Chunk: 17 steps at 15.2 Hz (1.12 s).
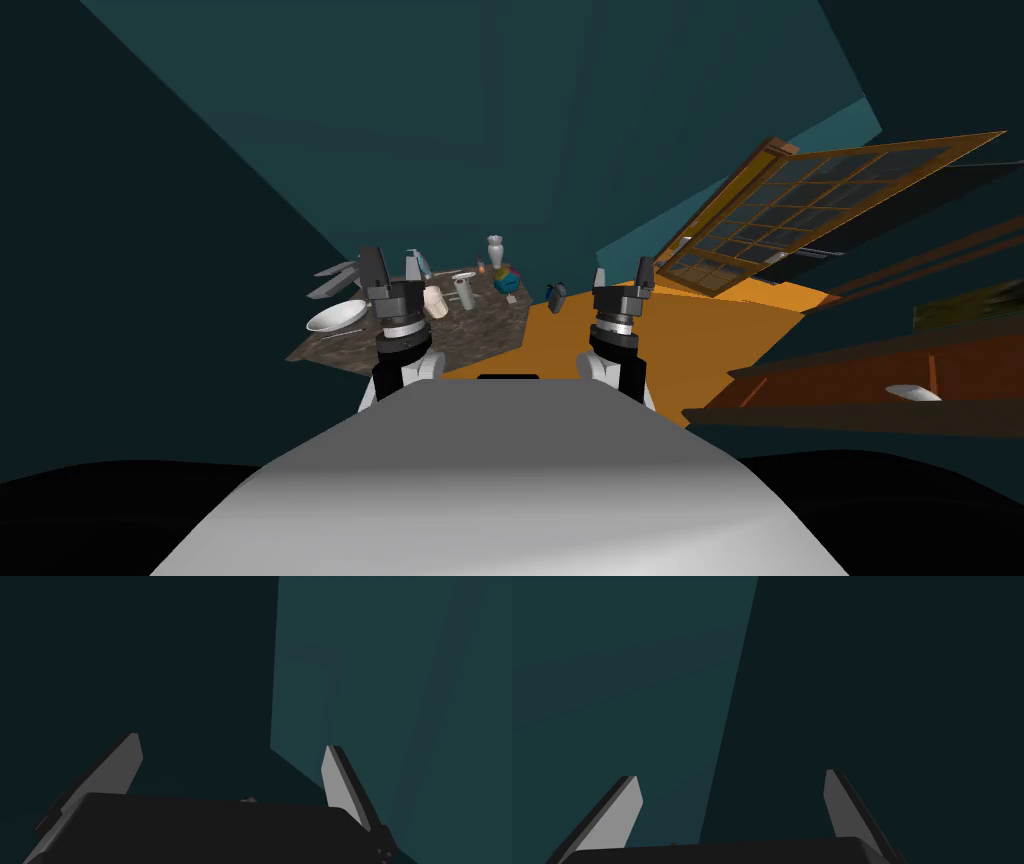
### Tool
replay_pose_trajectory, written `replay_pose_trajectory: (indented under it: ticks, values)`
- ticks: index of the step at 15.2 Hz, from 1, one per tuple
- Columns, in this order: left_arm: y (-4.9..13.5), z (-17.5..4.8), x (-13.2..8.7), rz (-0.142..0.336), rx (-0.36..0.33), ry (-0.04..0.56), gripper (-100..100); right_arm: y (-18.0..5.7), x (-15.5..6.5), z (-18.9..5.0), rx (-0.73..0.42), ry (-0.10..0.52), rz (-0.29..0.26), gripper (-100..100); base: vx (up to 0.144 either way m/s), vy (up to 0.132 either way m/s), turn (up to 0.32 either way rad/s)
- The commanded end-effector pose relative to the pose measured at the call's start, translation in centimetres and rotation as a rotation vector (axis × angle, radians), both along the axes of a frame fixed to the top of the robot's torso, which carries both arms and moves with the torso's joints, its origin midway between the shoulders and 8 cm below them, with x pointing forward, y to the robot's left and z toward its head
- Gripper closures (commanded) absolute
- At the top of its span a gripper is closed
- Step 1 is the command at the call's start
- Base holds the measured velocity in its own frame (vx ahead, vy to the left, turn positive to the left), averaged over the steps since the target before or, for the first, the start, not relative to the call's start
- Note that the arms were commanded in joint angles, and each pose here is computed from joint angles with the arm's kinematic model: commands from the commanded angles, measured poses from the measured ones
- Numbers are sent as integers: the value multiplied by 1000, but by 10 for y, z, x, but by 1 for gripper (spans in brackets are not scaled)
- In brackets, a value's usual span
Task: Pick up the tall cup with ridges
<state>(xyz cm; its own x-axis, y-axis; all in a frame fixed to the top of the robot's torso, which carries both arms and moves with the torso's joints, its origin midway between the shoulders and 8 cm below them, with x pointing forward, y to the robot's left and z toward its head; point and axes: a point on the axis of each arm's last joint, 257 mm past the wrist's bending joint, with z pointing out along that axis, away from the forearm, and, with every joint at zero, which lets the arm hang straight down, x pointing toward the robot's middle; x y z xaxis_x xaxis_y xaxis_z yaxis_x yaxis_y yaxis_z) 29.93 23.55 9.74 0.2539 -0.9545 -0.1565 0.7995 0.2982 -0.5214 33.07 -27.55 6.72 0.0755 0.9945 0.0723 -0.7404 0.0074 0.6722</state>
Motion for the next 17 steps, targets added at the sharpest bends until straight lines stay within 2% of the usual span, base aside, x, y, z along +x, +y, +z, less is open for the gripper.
replay_pose_trajectory:
  ticks: [1,2,3,5,6,7,8,9,10,11,12,13,14,15,16,17]
  values:
    - [-2,-10,3,-19,27,30,-100,0,0,0,0,0,0,0,6,-8,-52]
    - [-2,-21,5,-30,39,59,-100,0,0,0,0,0,0,0,19,-21,-95]
    - [-3,-21,5,-32,43,60,-100,0,0,0,0,0,0,0,24,-23,-74]
    - [1,-50,10,-58,61,141,-100,0,0,0,0,0,0,0,30,-29,-117]
    - [0,-51,10,-61,68,143,-100,0,0,0,0,0,0,0,31,-35,-96]
    - [4,-70,12,-75,74,195,-100,0,0,0,0,0,0,0,26,-36,-97]
    - [3,-70,12,-76,76,195,-100,0,0,0,0,0,0,0,30,-35,-91]
    - [9,-92,13,-89,79,255,-100,0,0,0,0,0,0,0,41,-40,-146]
    - [9,-92,13,-89,79,255,-100,0,0,0,0,0,0,0,43,-39,-114]
    - [15,-116,12,-101,78,320,-100,0,0,0,0,0,0,0,46,-39,-160]
    - [15,-116,12,-101,78,320,-100,0,0,0,0,0,0,0,42,-33,-129]
    - [23,-138,10,-116,74,381,-100,0,0,0,0,0,0,0,39,-43,-147]
    - [24,-142,9,-112,73,392,-100,0,0,0,0,0,0,0,35,-42,-126]
    - [33,-165,5,-125,66,454,-100,0,0,0,0,0,0,0,41,-49,-178]
    - [34,-169,3,-121,64,468,-100,0,0,0,0,0,0,0,43,-47,-151]
    - [43,-190,-2,-134,54,525,-100,0,0,0,0,0,0,0,49,-46,-182]
